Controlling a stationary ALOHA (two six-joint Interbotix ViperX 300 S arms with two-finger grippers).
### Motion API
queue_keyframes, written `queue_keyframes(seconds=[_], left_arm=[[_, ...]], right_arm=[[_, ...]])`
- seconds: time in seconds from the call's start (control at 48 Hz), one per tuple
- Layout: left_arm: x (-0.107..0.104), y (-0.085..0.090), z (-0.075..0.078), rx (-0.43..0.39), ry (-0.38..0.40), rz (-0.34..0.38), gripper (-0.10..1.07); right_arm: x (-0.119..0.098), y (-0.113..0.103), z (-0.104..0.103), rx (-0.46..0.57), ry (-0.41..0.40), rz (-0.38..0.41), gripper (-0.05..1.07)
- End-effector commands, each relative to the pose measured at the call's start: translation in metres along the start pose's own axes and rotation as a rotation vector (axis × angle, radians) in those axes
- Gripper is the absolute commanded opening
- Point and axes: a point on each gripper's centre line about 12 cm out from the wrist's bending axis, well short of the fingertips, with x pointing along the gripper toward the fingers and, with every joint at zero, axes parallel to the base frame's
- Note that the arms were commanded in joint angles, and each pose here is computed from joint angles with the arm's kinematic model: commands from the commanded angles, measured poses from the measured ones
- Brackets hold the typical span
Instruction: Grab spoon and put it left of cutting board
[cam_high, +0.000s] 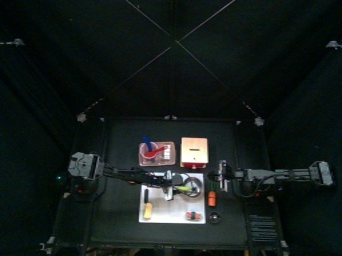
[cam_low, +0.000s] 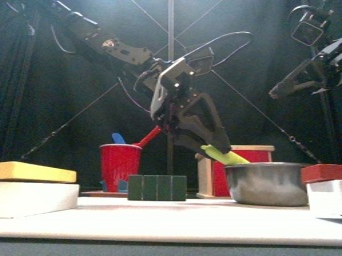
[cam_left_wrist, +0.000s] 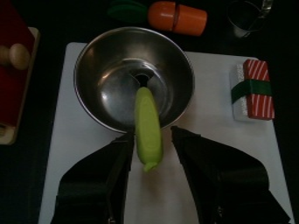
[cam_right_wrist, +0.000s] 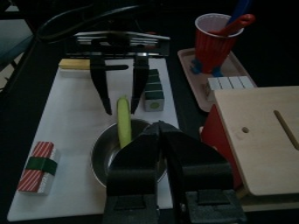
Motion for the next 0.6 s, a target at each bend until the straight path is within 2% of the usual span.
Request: queue_keyframes(seconds=[0.0, 0.146, 0.417, 0.583], left_arm=[[-0.0063, 0.0014, 0.0191, 0.0, -0.054, 0.001, 0.78], [-0.0048, 0.0023, 0.0176, 0.001, -0.05, 0.002, 0.74], [-0.0038, 0.0025, 0.0155, 0.004, -0.037, 0.003, 0.57], [-0.0092, 0.0025, 0.0212, 0.003, -0.053, 0.002, 0.56]], right_arm=[[0.0009, -0.0007, 0.0036, 0.004, -0.009, -0.003, 0.0], [0.0009, -0.0004, 0.0038, 0.004, -0.011, -0.002, 0.0], [0.0009, -0.0007, 0.0038, 0.004, -0.011, -0.003, 0.0], [0.0006, -0.0007, 0.0032, 0.004, -0.009, -0.003, 0.0]])
